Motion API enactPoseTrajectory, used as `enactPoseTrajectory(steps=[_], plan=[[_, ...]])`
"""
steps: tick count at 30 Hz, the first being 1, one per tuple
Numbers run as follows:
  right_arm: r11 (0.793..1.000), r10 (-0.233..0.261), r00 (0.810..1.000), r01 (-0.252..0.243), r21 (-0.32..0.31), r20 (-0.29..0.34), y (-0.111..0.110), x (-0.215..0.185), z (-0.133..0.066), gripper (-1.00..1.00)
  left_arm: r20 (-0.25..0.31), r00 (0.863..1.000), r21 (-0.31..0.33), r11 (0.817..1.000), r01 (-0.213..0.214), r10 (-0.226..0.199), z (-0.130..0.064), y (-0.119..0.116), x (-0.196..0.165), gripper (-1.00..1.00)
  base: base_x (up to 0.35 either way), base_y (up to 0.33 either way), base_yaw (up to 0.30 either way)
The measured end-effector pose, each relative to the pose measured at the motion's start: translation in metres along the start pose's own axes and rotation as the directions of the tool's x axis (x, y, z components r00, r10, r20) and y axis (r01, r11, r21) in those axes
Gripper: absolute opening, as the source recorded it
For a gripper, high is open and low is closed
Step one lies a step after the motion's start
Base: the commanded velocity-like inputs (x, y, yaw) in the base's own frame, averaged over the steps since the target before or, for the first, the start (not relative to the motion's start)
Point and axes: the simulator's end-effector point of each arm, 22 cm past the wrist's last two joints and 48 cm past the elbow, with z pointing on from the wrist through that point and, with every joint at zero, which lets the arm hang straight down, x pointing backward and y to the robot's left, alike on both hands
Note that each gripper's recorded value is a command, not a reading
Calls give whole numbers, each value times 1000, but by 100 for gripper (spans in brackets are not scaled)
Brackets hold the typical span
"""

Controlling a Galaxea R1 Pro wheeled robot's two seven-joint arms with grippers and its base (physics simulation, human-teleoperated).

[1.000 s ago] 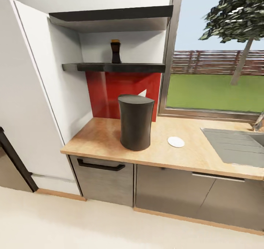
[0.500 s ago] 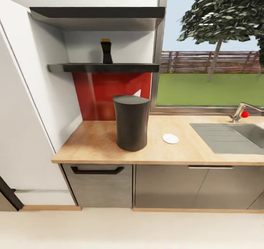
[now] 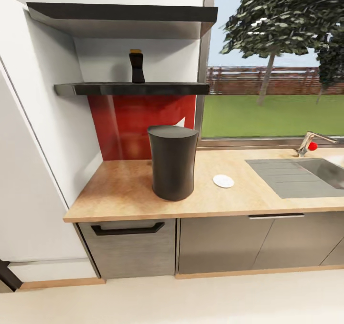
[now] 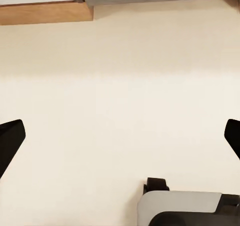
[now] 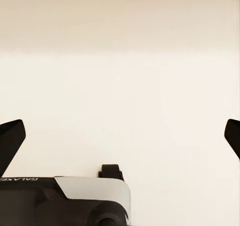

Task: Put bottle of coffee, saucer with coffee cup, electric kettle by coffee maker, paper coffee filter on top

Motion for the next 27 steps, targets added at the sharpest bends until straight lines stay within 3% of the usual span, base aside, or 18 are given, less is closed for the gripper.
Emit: enactPoseTrajectory(steps=[11,13,14,15,16,17,18,20,21,22,24,25,27], plan=[[1000,19,1000,-19,11,-2,-4,1,0,100,-4,1000,-1,1000,-6,6,0,-1,1,100,0,1,0],[1000,10,1000,-10,6,0,-2,0,0,100,79,997,12,1000,8,-9,5,-17,-35,100,0,0,0],[1000,10,1000,-10,6,1,-2,0,0,100,178,984,24,1000,16,-20,6,-25,-74,100,0,0,0],[1000,10,1000,-10,6,3,-2,0,0,100,212,977,28,999,20,-25,5,-28,-87,100,0,0,0],[1000,9,1000,-10,6,9,-2,-1,0,100,321,946,54,998,31,-47,-1,-47,-127,100,0,0,0],[1000,9,1000,-9,5,13,-2,-2,0,100,375,925,66,997,40,-62,-5,-55,-146,100,0,0,0],[1000,10,1000,-10,0,16,0,0,0,100,466,881,81,995,50,-82,-15,-64,-176,100,0,0,0],[1000,11,1000,-11,-12,9,5,7,-1,100,562,821,86,994,63,-101,-28,-66,-209,100,0,0,0],[1000,11,1000,-11,-19,5,8,10,-1,100,610,785,91,993,72,-112,-36,-67,-228,100,0,0,0],[1000,11,1000,-11,-27,-2,12,15,-2,100,672,729,99,991,89,-132,-49,-68,-256,100,0,0,0],[999,12,1000,-12,-34,-8,16,19,-3,100,737,657,118,987,105,-158,-68,-72,-291,100,0,0,0],[999,12,1000,-12,-36,-11,17,21,-3,100,773,610,131,985,115,-174,-80,-75,-313,100,0,0,0],[999,11,1000,-12,-37,-13,17,22,-3,100,819,542,144,981,126,-190,-101,-76,-346,100,0,0,0]])
